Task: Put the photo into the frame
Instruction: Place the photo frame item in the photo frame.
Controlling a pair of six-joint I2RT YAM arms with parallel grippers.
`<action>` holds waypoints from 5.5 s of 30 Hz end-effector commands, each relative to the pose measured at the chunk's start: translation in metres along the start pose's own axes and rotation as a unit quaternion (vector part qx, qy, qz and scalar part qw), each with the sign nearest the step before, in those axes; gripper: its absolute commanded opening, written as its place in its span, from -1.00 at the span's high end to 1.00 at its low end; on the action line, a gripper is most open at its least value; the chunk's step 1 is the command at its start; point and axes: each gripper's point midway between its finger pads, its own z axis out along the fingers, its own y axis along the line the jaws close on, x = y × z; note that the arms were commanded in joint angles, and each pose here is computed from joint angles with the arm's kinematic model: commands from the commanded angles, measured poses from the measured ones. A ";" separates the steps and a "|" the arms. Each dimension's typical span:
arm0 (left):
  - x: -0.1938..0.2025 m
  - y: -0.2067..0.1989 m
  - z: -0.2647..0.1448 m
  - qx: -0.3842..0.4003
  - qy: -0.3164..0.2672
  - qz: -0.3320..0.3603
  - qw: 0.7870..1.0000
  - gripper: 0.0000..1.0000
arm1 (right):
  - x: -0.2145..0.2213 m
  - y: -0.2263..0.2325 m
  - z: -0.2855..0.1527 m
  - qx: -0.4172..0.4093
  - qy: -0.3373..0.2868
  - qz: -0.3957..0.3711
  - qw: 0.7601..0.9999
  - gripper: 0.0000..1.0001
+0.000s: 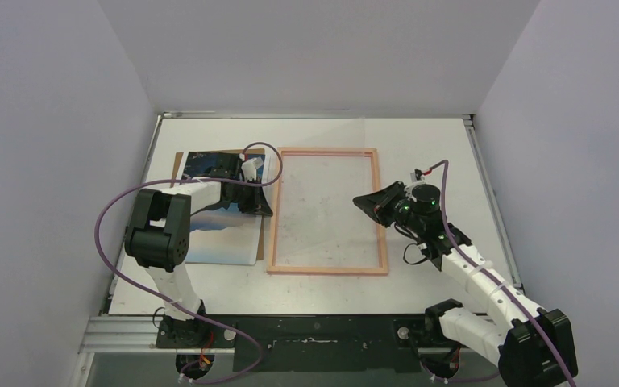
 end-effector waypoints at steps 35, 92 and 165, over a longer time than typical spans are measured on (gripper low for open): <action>-0.006 0.009 -0.002 -0.016 -0.009 0.003 1.000 1.00 | -0.011 -0.021 0.000 0.054 0.014 -0.094 0.994 0.89; -0.006 0.012 -0.003 -0.017 -0.010 0.001 1.000 1.00 | -0.022 -0.045 -0.004 0.060 0.019 -0.040 0.997 0.89; 0.001 0.010 0.005 -0.005 0.005 0.001 1.000 1.00 | -0.026 -0.069 0.010 0.112 0.002 -0.090 0.990 0.89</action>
